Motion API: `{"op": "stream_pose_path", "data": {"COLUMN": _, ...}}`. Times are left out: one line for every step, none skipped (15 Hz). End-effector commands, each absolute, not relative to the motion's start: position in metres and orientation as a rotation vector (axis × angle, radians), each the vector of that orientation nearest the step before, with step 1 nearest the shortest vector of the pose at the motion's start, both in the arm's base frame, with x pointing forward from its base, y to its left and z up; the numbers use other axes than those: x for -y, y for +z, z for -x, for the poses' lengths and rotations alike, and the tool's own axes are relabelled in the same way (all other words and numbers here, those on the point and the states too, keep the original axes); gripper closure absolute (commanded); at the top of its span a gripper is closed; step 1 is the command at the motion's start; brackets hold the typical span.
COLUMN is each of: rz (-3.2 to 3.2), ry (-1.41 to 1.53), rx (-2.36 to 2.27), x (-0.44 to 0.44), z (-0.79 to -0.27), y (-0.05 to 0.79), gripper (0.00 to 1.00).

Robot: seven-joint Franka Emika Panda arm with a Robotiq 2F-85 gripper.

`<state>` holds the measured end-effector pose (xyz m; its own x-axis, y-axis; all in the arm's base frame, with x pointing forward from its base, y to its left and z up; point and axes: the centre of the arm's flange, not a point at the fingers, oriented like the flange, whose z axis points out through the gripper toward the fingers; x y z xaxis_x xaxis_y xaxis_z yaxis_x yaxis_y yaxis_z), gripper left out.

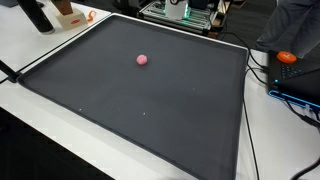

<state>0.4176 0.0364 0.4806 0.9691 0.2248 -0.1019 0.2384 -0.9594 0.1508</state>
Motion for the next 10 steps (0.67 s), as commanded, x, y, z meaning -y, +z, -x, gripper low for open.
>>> {"op": "stream_pose_path", "data": {"rz": -2.998, "ry": -0.109, "rx": -0.371, "x": -0.097, "z": -0.417, "y": 0.436, "gripper": 0.99}}
{"op": "stream_pose_path", "data": {"rz": -3.003, "ry": -0.106, "rx": -0.372, "x": -0.111, "z": -0.421, "y": 0.426, "gripper": 0.99}}
{"op": "stream_pose_path", "data": {"rz": -3.012, "ry": -0.093, "rx": -0.384, "x": -0.121, "z": -0.425, "y": 0.417, "gripper": 0.99}}
{"op": "stream_pose_path", "data": {"rz": -3.009, "ry": -0.074, "rx": -0.390, "x": -0.128, "z": -0.429, "y": 0.410, "gripper": 0.99}}
{"op": "stream_pose_path", "data": {"rz": -3.040, "ry": -0.043, "rx": -0.429, "x": -0.133, "z": -0.433, "y": 0.404, "gripper": 0.99}}
{"op": "stream_pose_path", "data": {"rz": -2.999, "ry": -0.065, "rx": -0.418, "x": -0.125, "z": -0.424, "y": 0.422, "gripper": 0.96}}
{"op": "stream_pose_path", "data": {"rz": -3.011, "ry": -0.053, "rx": -0.428, "x": -0.130, "z": -0.428, "y": 0.415, "gripper": 0.96}}
{"op": "stream_pose_path", "data": {"rz": -3.016, "ry": -0.054, "rx": -0.431, "x": -0.132, "z": -0.431, "y": 0.409, "gripper": 0.96}}
{"op": "stream_pose_path", "data": {"rz": -3.018, "ry": -0.059, "rx": -0.431, "x": -0.132, "z": -0.432, "y": 0.406, "gripper": 0.96}}
{"op": "stream_pose_path", "data": {"rz": -3.019, "ry": -0.061, "rx": -0.430, "x": -0.132, "z": -0.433, "y": 0.405, "gripper": 0.96}}
